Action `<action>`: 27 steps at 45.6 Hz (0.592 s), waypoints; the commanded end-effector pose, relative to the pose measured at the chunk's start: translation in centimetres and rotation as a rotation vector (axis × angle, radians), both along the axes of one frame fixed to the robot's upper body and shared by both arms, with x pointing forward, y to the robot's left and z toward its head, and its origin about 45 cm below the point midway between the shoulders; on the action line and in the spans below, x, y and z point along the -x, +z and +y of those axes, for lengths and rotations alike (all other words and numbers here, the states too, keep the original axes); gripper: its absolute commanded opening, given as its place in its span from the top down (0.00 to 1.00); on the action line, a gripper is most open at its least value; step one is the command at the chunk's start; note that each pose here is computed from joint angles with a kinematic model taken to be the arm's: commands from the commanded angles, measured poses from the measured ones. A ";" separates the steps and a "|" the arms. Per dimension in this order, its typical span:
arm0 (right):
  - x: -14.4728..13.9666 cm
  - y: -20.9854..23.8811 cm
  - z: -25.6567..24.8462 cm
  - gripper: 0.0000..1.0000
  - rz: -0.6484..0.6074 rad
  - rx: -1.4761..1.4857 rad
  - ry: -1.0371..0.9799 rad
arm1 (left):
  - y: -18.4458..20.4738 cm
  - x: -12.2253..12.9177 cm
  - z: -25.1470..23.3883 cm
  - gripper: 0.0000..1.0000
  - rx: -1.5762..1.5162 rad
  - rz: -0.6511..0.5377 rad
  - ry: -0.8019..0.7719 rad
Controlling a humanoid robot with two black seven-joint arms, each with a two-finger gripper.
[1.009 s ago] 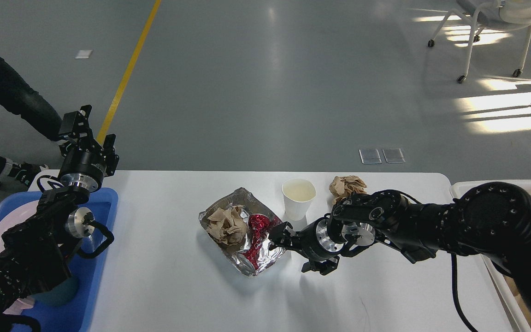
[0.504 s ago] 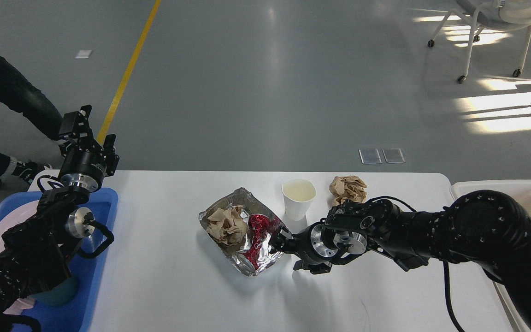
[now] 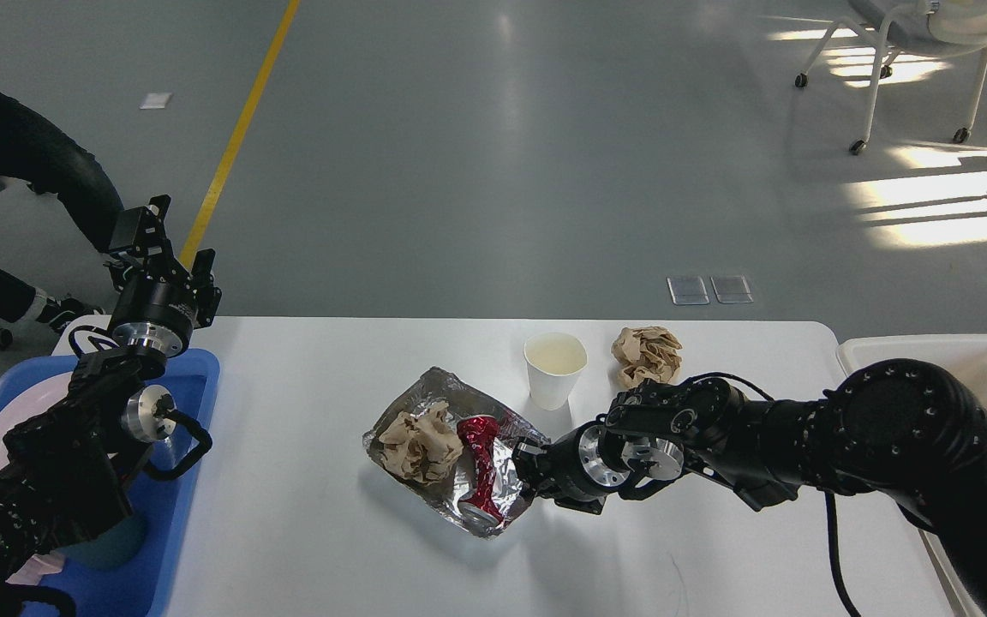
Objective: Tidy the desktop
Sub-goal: 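Grasp the foil tray's edge with the right gripper, then lift the foil tray and carry it into the white bin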
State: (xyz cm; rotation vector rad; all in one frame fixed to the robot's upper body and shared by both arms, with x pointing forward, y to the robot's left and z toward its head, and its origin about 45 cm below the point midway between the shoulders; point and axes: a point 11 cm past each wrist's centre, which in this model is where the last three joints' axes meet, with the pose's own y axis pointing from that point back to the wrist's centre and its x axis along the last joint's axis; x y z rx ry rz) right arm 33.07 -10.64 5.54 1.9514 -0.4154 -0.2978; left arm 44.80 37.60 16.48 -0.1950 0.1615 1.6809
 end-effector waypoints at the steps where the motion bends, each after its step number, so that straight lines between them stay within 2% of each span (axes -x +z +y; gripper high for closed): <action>1: 0.1 0.6 0.5 1.00 0.005 -0.012 0.019 | 0.0 0.0 0.0 0.03 -0.001 0.000 0.000; 13: -0.3 3.0 -0.5 1.00 0.066 -0.043 0.086 | 0.0 0.0 0.1 0.03 -0.001 0.000 0.002; 27: -4.2 11.0 -5.6 1.00 0.078 -0.074 0.138 | 0.0 0.0 0.0 0.03 -0.001 0.000 0.000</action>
